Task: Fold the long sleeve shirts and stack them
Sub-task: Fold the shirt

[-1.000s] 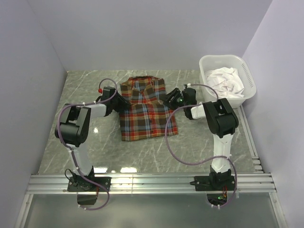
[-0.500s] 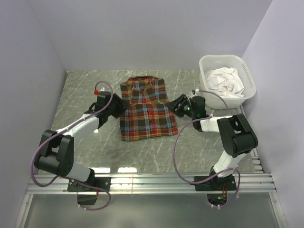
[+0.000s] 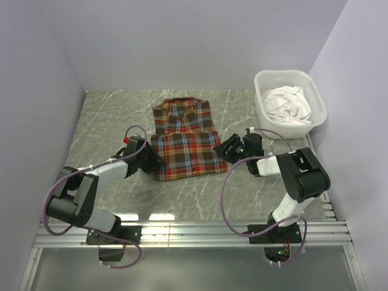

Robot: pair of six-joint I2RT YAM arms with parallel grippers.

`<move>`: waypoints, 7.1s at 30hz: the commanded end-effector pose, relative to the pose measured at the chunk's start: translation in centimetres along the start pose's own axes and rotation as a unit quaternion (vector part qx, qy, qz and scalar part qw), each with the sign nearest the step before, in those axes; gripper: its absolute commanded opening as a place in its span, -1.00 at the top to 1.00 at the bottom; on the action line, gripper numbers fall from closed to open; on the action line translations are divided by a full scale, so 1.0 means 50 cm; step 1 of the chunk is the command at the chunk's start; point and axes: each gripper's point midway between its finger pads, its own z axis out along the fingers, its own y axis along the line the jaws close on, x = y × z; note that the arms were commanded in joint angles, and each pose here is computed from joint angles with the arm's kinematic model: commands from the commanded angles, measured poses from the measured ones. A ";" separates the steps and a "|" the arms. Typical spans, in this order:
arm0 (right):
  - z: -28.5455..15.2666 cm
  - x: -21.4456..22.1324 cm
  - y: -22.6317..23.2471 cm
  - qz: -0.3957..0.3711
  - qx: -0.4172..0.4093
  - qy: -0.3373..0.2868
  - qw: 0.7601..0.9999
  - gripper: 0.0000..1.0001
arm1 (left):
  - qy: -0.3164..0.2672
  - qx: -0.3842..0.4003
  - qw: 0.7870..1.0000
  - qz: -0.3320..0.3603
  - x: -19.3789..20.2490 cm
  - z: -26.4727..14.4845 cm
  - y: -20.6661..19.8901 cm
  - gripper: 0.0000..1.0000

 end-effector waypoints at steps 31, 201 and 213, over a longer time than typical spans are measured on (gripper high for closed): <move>0.106 -0.098 0.205 -0.192 0.011 0.003 0.981 -0.16 | -0.145 -0.019 0.978 0.148 -0.185 -0.158 -0.132 -0.68; -0.053 0.144 0.000 -0.157 0.061 0.252 0.953 -0.04 | -0.017 -0.035 0.992 0.119 -0.044 -0.002 -0.087 -0.13; -0.174 -0.071 0.036 -0.218 0.200 0.036 0.955 -0.63 | -0.119 -0.063 0.947 0.291 0.000 -0.075 -0.267 -0.84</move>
